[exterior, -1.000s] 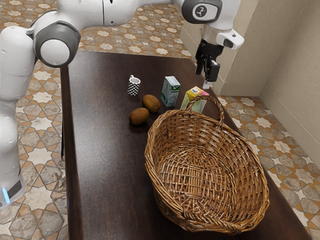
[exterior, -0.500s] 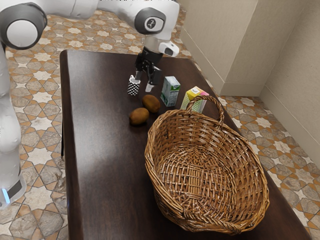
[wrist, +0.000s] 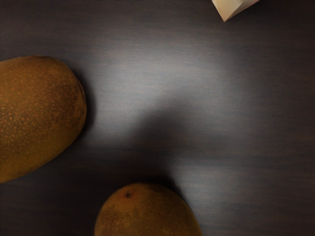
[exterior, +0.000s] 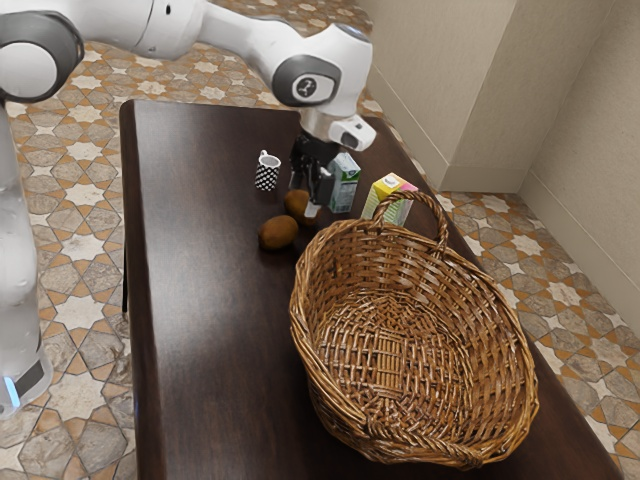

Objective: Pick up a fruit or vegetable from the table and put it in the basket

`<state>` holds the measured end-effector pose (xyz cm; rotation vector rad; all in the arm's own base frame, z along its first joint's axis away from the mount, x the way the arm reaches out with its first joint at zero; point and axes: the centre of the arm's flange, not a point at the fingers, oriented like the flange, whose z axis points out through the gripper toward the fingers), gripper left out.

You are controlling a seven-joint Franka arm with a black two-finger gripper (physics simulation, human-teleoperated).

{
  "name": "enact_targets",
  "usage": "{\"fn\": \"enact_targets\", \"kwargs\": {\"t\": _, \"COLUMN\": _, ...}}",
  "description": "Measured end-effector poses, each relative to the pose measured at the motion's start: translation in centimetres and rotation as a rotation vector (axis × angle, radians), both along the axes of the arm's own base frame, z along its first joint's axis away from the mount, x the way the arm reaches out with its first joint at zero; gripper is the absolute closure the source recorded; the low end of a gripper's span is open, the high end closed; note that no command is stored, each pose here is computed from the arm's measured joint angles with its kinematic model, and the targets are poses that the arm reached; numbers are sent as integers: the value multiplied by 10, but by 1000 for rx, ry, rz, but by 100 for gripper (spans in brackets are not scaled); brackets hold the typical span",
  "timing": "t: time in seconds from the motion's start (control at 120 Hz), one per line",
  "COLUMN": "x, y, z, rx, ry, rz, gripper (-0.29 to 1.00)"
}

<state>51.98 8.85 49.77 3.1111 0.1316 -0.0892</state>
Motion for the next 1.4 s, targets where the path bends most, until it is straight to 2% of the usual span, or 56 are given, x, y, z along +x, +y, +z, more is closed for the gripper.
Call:
{"fn": "enact_targets", "kwargs": {"t": 0.133, "x": -6, "y": -7, "z": -14, "rx": -4, "ry": 11, "rz": -14, "gripper": 0}}
{"fn": "enact_targets", "kwargs": {"t": 0.292, "x": -17, "y": 15, "z": -21, "rx": -11, "ry": 22, "rz": 54, "gripper": 0}}
{"fn": "enact_targets", "kwargs": {"t": 0.867, "x": -41, "y": 8, "z": -47, "rx": -17, "ry": 113, "rz": 200, "gripper": 0}}
{"fn": "enact_targets", "kwargs": {"t": 1.4, "x": -31, "y": 8, "z": -74, "rx": -8, "ry": 97, "rz": 243, "gripper": 0}}
